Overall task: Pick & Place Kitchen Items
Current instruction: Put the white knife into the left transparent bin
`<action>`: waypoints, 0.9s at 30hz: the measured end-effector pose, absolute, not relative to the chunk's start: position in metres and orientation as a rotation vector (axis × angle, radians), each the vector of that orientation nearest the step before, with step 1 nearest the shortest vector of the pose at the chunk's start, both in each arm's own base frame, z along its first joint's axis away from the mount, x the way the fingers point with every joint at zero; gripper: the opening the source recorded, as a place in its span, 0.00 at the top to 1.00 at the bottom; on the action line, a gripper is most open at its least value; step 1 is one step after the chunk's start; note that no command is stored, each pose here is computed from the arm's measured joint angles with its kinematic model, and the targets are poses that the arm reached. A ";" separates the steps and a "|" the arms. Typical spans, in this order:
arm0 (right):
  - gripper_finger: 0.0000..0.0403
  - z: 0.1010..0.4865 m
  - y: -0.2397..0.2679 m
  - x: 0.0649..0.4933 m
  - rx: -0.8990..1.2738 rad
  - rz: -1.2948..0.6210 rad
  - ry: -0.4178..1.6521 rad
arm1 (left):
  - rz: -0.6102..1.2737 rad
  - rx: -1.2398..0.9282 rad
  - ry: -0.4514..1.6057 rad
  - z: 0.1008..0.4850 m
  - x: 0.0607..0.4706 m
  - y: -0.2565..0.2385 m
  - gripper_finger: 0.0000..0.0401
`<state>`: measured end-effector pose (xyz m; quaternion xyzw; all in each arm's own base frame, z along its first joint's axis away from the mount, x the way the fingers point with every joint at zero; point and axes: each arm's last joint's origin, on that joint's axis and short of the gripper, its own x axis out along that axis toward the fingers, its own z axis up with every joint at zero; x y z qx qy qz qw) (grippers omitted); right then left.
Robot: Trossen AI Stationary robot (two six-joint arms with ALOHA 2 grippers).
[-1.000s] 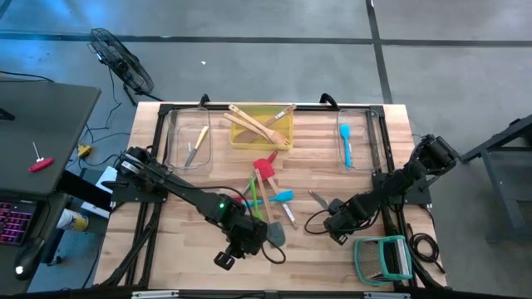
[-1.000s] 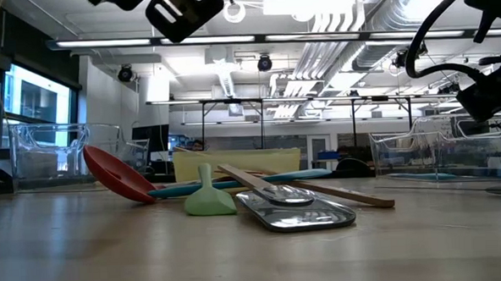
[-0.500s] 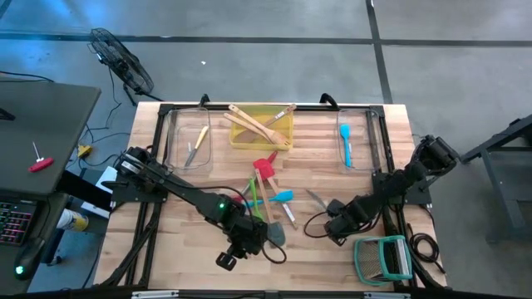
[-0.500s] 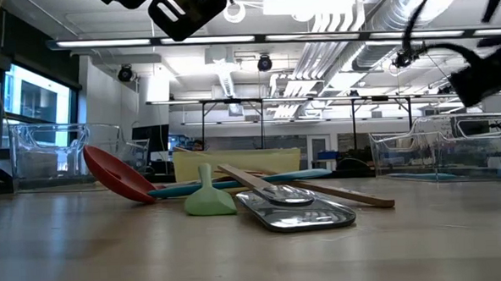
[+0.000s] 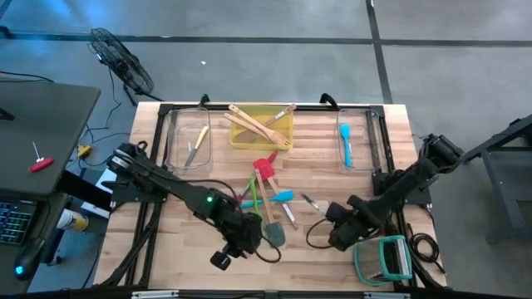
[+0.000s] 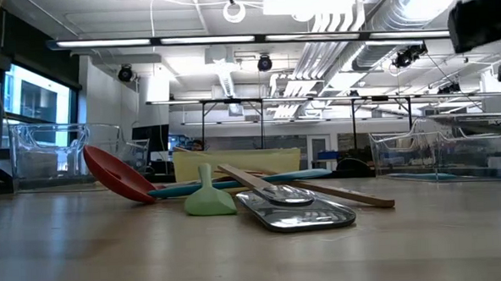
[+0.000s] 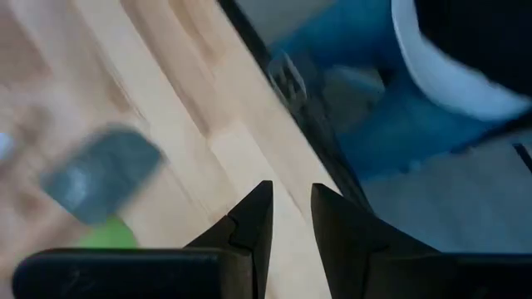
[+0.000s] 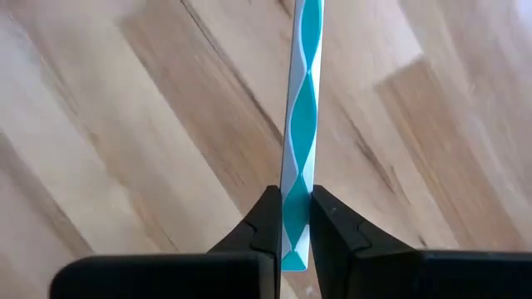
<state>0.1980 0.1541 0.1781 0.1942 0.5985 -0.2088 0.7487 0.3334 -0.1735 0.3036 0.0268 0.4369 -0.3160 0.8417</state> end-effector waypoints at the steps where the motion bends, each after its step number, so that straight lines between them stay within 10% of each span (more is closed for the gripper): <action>1: 0.93 0.181 0.155 0.196 0.415 -0.450 1.281 | -0.645 0.064 0.878 0.314 0.333 -0.172 0.79; 13: 0.93 0.226 0.151 0.177 0.264 -0.351 0.934 | -0.228 0.144 0.422 0.410 0.302 -0.142 0.79; 27: 0.93 0.246 0.137 0.173 0.112 -0.281 0.838 | -0.095 0.228 0.351 0.420 0.299 -0.135 0.70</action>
